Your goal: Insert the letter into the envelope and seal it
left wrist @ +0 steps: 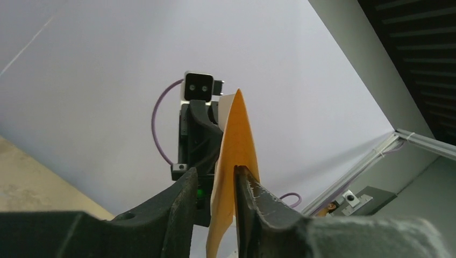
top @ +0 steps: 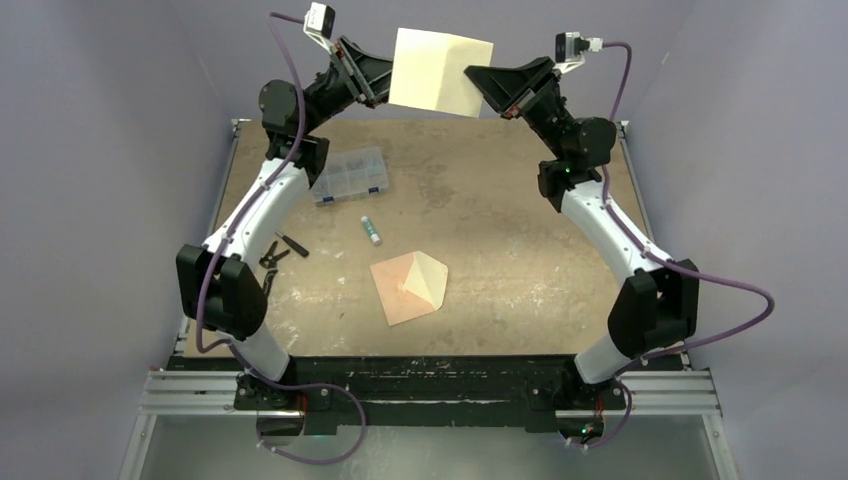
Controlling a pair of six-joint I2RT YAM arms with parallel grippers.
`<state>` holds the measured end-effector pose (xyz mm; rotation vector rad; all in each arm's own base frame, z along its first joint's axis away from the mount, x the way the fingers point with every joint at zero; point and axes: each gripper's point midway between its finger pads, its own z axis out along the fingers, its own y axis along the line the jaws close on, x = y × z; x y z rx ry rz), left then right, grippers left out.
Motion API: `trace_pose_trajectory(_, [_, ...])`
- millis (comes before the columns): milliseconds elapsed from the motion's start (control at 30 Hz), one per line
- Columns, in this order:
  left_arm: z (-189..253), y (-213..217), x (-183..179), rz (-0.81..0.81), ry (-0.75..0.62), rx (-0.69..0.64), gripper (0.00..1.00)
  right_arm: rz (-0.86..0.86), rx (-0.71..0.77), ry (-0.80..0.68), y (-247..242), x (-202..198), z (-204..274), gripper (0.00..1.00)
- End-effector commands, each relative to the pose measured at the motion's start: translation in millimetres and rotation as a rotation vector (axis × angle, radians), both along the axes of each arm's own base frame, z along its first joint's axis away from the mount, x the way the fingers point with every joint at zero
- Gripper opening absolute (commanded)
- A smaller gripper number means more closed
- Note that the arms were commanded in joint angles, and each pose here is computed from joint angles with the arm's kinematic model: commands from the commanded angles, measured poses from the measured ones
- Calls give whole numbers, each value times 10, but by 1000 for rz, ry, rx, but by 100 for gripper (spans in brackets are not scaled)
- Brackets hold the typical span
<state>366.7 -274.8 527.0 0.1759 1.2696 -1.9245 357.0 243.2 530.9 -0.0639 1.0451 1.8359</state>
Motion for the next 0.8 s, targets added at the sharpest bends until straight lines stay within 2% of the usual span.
trace_pose_trajectory(0, [76,167,-18,157,-91,135,35,-167,-10,-73,-188,-120,312,0])
trace_pose_trajectory(167, [-488,420,450,379,89,419,45,-480,-125,-32,-436,161,319,0])
trace_pose_trajectory(233, [-631,507,544,446,136,477,48,-594,-168,-15,-562,264,294,0])
trace_pose_trajectory(300, [-715,565,614,491,165,503,50,-639,-212,10,-603,326,210,0])
trace_pose_trajectory(433, [-634,539,621,486,128,462,55,-662,-304,5,-584,360,68,0])
trace_pose_trajectory(600, [-167,367,347,392,-89,307,59,-588,-441,-8,-403,382,-218,0])
trace_pose_trajectory(767, [-179,44,204,335,-158,317,59,-484,-468,-50,-242,265,-319,0])
